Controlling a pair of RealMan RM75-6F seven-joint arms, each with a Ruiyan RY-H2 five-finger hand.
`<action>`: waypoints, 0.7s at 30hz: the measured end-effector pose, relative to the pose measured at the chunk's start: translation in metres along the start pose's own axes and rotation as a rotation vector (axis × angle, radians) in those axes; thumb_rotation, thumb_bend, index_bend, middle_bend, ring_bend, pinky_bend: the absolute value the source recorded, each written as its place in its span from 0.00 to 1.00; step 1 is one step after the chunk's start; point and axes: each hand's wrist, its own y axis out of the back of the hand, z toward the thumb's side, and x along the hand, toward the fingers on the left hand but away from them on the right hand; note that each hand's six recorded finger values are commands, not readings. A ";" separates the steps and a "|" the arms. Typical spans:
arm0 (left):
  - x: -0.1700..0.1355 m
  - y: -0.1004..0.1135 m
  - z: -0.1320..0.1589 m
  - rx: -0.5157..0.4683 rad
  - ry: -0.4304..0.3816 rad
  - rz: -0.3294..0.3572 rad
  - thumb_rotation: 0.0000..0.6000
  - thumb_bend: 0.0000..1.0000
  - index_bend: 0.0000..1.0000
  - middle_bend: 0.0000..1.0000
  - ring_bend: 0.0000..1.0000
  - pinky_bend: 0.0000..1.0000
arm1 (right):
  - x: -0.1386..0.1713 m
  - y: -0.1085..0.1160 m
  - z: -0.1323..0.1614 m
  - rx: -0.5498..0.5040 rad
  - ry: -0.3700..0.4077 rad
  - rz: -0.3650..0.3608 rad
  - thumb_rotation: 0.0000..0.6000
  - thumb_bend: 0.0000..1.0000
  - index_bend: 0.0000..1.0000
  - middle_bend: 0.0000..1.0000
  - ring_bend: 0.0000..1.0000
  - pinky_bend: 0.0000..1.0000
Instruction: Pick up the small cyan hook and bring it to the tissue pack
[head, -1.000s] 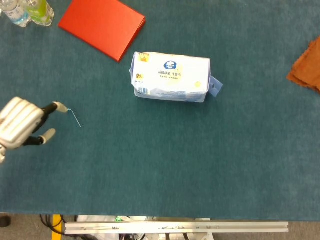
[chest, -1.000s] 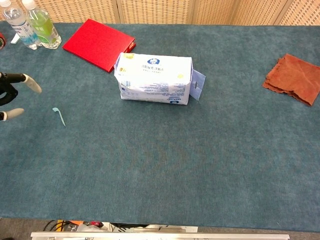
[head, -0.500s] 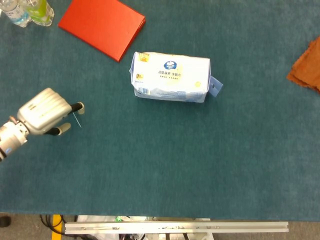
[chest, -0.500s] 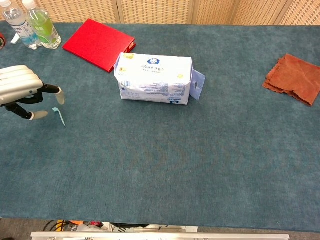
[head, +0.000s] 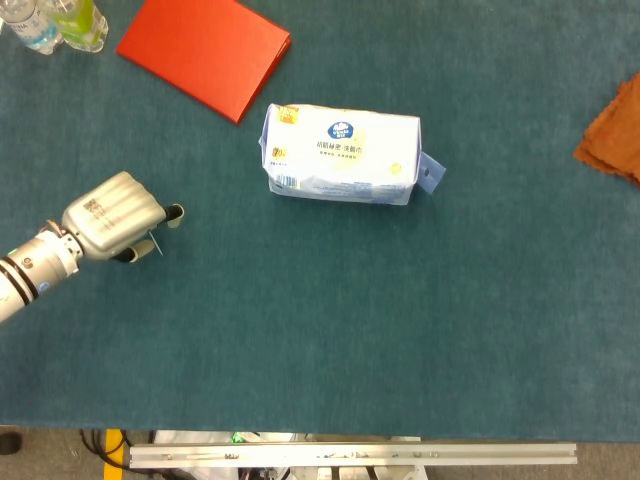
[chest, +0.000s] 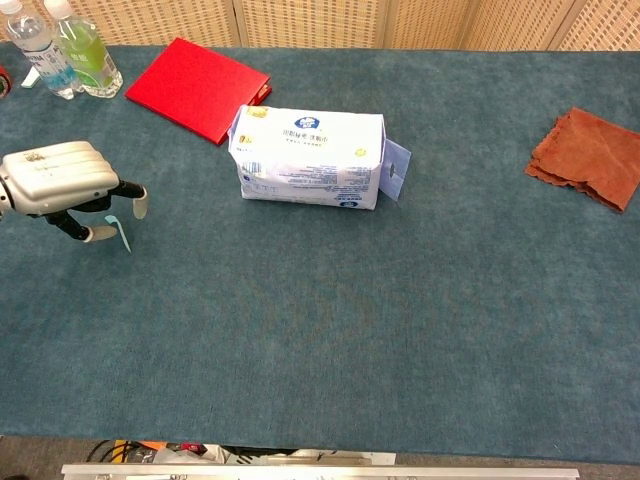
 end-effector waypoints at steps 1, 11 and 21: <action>0.001 -0.001 0.000 0.006 0.002 -0.004 1.00 0.32 0.40 0.99 1.00 0.99 | 0.000 0.000 0.000 0.000 -0.001 0.001 1.00 0.44 0.21 0.33 0.26 0.32; 0.000 -0.012 0.000 0.025 0.008 -0.039 1.00 0.32 0.44 0.99 1.00 0.99 | 0.002 -0.001 -0.002 0.000 -0.008 0.003 1.00 0.44 0.20 0.33 0.26 0.32; 0.002 -0.019 0.000 0.010 0.016 -0.049 1.00 0.32 0.45 0.99 1.00 0.99 | 0.003 0.000 -0.003 0.004 -0.012 0.002 1.00 0.44 0.20 0.33 0.26 0.32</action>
